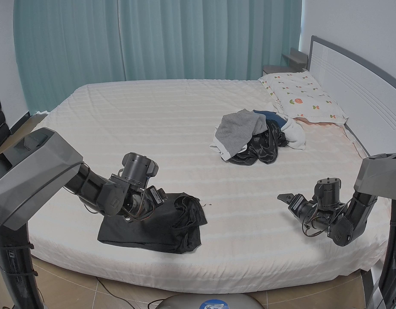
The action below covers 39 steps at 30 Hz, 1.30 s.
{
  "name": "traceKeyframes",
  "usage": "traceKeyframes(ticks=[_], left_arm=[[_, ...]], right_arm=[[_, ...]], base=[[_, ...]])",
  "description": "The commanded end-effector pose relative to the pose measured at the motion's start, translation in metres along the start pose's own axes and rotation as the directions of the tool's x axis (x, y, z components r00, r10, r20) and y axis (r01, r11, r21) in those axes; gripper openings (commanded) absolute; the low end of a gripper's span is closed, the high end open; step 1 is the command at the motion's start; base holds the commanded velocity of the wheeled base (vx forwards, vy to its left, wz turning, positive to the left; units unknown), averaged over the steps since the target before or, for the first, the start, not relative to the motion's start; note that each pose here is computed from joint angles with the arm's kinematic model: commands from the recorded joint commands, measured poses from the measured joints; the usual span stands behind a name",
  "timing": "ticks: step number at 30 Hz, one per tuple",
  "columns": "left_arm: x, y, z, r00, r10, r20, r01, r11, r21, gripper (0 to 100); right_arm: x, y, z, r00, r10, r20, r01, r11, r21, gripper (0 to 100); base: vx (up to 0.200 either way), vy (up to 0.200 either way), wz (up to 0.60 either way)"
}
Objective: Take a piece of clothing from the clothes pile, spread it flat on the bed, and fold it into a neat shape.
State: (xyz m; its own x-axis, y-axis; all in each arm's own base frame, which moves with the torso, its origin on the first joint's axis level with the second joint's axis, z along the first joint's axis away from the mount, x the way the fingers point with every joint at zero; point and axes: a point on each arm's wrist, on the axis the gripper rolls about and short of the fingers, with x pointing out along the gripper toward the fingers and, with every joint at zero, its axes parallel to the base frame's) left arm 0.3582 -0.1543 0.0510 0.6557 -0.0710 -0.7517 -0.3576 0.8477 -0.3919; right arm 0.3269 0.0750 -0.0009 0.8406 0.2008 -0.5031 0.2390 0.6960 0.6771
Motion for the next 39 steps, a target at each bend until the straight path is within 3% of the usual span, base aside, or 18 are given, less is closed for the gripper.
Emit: traceKeyframes(ticks=[1,8,10,14,25,39], left_arm=[[-0.007,0.012,0.004,1.000,-0.027,0.010,0.027,0.998,-0.058,100],[0.000,0.028,0.019,0.995,-0.097,-0.014,0.093,0.981,-0.169,100],[0.001,0.033,0.026,0.990,-0.131,-0.043,0.117,0.964,-0.238,100],[0.003,0.047,0.039,0.992,-0.124,-0.031,0.111,0.955,-0.274,100],[0.006,0.067,0.053,0.989,-0.137,-0.055,0.113,0.941,-0.318,100],[0.008,0.073,0.057,0.987,-0.147,-0.067,0.117,0.935,-0.334,100]], right_arm=[[0.001,-0.001,-0.003,1.000,0.004,-0.003,-0.004,1.000,-0.005,100],[0.002,-0.001,-0.003,1.000,0.005,-0.002,-0.005,1.000,-0.006,100],[0.002,-0.002,-0.004,1.000,0.000,-0.003,0.000,1.000,-0.007,100],[0.003,-0.002,-0.004,1.000,0.002,-0.003,-0.002,1.000,-0.009,100],[0.002,0.000,-0.006,1.000,0.005,-0.007,-0.005,1.000,-0.014,100],[-0.001,0.002,-0.004,1.000,0.021,0.007,-0.021,1.000,-0.018,100]], base=[[0.000,0.000,0.00],[0.000,0.029,0.00],[0.000,0.200,0.00],[0.000,0.200,0.00],[0.000,0.200,0.00],[0.000,0.200,0.00]])
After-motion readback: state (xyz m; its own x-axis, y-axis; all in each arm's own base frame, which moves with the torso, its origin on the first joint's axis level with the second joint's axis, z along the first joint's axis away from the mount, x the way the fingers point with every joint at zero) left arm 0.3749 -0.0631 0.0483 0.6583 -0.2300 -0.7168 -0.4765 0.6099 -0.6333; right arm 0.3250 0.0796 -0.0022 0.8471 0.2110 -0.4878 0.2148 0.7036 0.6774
